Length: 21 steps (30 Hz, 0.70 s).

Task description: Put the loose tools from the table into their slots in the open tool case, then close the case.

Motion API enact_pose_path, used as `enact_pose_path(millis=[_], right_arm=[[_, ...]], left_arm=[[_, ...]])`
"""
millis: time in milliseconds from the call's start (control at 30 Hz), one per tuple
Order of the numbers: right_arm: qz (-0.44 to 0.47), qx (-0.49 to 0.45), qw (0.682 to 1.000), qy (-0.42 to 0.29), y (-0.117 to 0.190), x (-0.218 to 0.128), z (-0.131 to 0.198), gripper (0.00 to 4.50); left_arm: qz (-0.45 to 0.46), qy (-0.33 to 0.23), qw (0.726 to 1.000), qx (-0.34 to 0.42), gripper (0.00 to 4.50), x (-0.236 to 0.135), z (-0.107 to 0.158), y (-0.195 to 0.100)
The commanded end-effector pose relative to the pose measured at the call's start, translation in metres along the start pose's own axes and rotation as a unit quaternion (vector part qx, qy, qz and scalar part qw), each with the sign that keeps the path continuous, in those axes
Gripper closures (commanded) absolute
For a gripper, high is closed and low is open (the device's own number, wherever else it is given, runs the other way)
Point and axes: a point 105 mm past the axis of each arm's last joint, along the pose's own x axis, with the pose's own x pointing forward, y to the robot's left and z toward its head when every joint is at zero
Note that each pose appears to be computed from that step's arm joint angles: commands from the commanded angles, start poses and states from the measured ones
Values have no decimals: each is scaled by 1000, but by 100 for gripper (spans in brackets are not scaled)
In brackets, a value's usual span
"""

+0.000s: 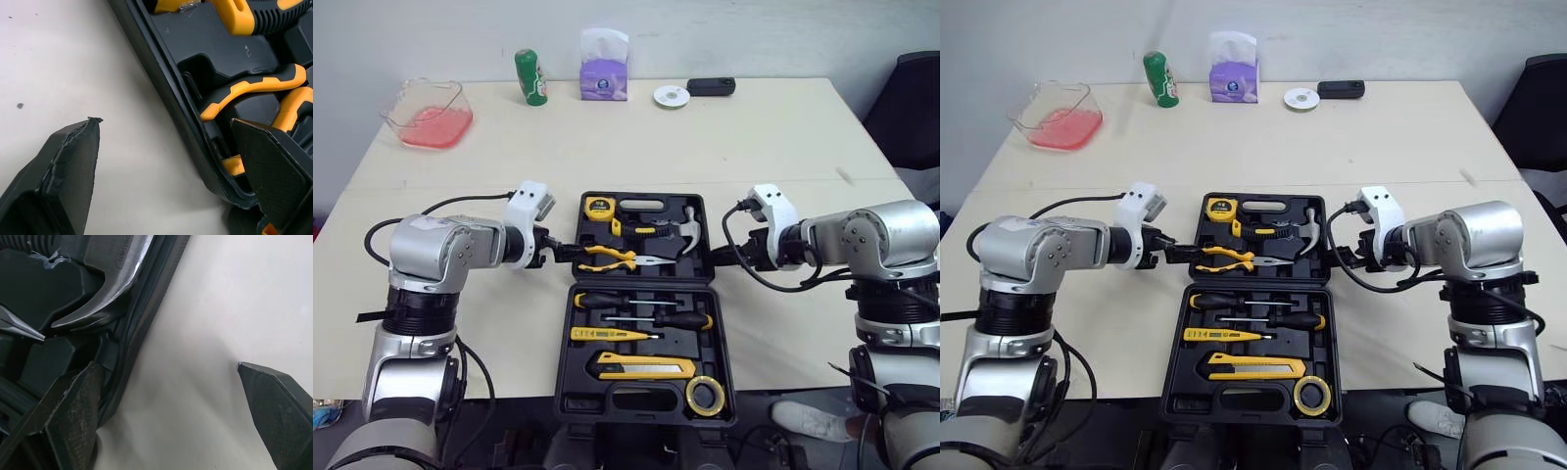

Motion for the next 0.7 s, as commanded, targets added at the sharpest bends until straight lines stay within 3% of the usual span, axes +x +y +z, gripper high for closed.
enact_pose_path(millis=[33, 467, 600, 633, 667, 700], right_arm=[[-12, -5, 1000, -14, 0, -5, 6, 3], [-23, 4, 1000, 3, 3, 9, 2, 3], [-9, 9, 1000, 11, 7, 14, -2, 185], [-6, 16, 1000, 10, 7, 16, -2, 251], [-2, 24, 1000, 7, 8, 17, -2, 279], [-1, 31, 1000, 3, 8, 18, -1, 334]], left_arm=[[29, -16, 999, 20, 0, -2, 6, 5], [26, 1, 1000, 13, 0, 10, -3, 4], [18, 7, 1000, 4, 0, 15, -4, 2], [20, 6, 1000, 4, 41, 16, -5, 3], [18, 7, 1000, 3, 53, 17, -5, 3], [17, 5, 1000, 2, 80, 17, -4, 3]])
